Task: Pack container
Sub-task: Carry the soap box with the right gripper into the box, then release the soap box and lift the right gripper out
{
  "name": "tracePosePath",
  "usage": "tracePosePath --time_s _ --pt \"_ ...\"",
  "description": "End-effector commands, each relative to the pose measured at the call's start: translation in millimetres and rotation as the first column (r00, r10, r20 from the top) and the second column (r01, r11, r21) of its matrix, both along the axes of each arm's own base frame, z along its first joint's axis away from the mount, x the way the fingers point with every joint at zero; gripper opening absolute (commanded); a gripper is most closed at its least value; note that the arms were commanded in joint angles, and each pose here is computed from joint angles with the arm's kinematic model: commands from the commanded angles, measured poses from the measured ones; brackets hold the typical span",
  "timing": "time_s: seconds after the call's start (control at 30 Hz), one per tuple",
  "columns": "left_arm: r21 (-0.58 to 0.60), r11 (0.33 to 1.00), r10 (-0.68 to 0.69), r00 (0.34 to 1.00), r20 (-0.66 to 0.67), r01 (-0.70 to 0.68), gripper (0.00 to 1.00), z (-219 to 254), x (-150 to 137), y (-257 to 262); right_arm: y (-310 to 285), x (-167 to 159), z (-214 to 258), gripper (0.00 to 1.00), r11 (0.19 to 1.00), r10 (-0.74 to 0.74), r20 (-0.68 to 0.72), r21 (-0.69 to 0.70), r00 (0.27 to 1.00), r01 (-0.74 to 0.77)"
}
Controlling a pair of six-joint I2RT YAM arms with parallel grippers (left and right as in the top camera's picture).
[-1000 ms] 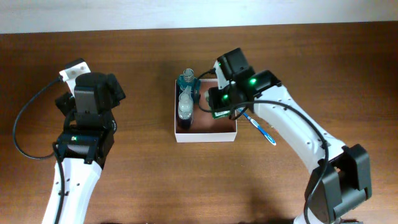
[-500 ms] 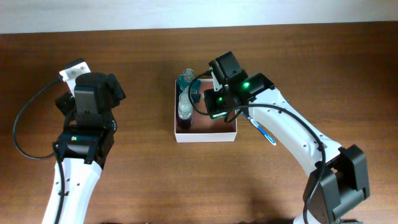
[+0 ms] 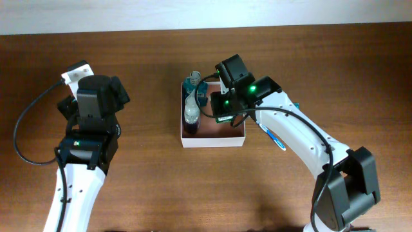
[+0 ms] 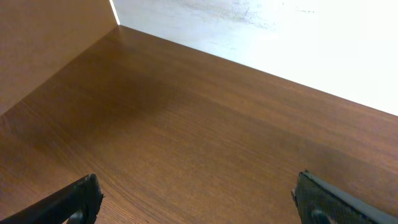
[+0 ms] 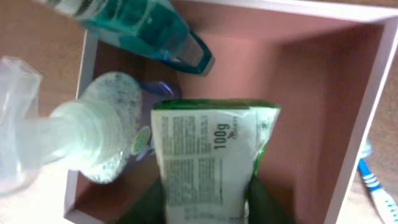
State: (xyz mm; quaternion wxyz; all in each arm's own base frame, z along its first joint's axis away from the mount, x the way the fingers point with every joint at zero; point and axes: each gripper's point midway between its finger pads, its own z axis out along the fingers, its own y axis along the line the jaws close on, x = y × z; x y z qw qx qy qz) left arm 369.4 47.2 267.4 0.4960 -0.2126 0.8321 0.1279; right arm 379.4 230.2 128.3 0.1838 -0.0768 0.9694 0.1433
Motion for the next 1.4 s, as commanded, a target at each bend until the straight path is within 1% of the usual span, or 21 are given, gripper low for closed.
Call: tracePosePath --time_s 0.0,0.07,0.13,0.2,0.33,0.43,0.53,0.63,0.73,0.83,0.9,0.93,1.03,1.1,1.3,1.37 --pt "-0.006 1.000 0.019 1.000 0.010 -0.019 0.99 2.0 0.9 2.8 4.0 -1.4 -3.9 0.56 1.000 -0.005 -0.005 -0.006 1.000 0.005" --pt "-0.005 1.000 0.019 1.000 0.010 -0.019 0.99 2.0 0.9 3.0 5.5 -1.2 -3.4 0.64 1.000 -0.002 -0.001 -0.003 1.000 0.002" --pt "-0.005 1.000 0.019 1.000 0.010 -0.019 0.99 2.0 0.9 2.9 7.1 -1.1 -2.4 0.70 0.999 0.033 0.011 -0.008 0.999 -0.033" --pt "-0.006 1.000 0.019 1.000 0.010 -0.019 0.99 2.0 0.9 2.8 7.8 -6.8 3.0 0.72 0.993 0.116 0.023 -0.023 0.993 -0.115" --pt "-0.006 1.000 0.019 1.000 0.010 -0.019 0.99 2.1 1.0 2.8 -9.2 -16.4 21.3 0.72 0.983 0.175 0.036 -0.065 0.984 -0.173" --pt "-0.005 1.000 0.019 1.000 0.010 -0.019 0.99 2.0 0.9 2.9 -32.4 -20.9 39.3 0.72 0.980 0.181 0.054 -0.090 0.982 -0.176" --pt "-0.005 1.000 0.019 1.000 0.010 -0.019 1.00 2.0 0.9 2.9 -66.7 -23.1 53.6 0.72 0.980 0.143 0.068 -0.151 0.987 -0.132" --pt "-0.006 1.000 0.020 1.000 0.010 -0.020 0.99 2.1 0.9 3.0 -94.3 -25.5 62.1 0.74 0.975 0.134 0.070 -0.187 0.989 -0.119" --pt "-0.005 1.000 0.019 1.000 0.010 -0.019 0.99 2.0 0.9 3.0 -117.2 -28.5 60.2 0.77 0.973 0.111 0.038 -0.206 0.993 -0.101" --pt "-0.005 1.000 0.019 1.000 0.010 -0.019 0.99 2.0 0.9 2.9 -132.1 -32.9 47.2 0.77 0.966 0.117 -0.018 -0.231 0.993 -0.118" --pt "-0.005 1.000 0.019 1.000 0.010 -0.019 0.99 2.0 0.9 2.9 -138.2 -37.5 36.5 0.75 0.956 0.146 -0.056 -0.249 0.988 -0.155" --pt "-0.006 1.000 0.019 1.000 0.010 -0.019 0.99 2.1 1.0 2.8 -140.1 -39.2 31.4 0.72 0.952 0.157 -0.070 -0.255 0.985 -0.170" --pt "-0.005 1.000 0.019 1.000 0.010 -0.019 0.99 2.0 0.9 2.8 -145.7 -43.1 20.6 0.67 0.946 0.171 -0.097 -0.262 0.980 -0.191" --pt "-0.005 1.000 0.019 1.000 0.010 -0.019 0.99 2.0 0.9 2.9 -148.7 -42.9 17.8 0.66 0.946 0.169 -0.100 -0.261 0.981 -0.190" --pt "-0.005 1.000 0.019 1.000 0.010 -0.019 0.99 2.0 0.9 2.8 -154.6 -41.1 17.0 0.53 0.964 0.144 -0.101 -0.212 0.984 -0.162" --pt "-0.006 1.000 0.019 1.000 0.010 -0.019 0.99 2.0 0.9 2.8 -158.5 -38.4 14.8 0.55 0.964 0.133 -0.094 -0.220 0.987 -0.151"
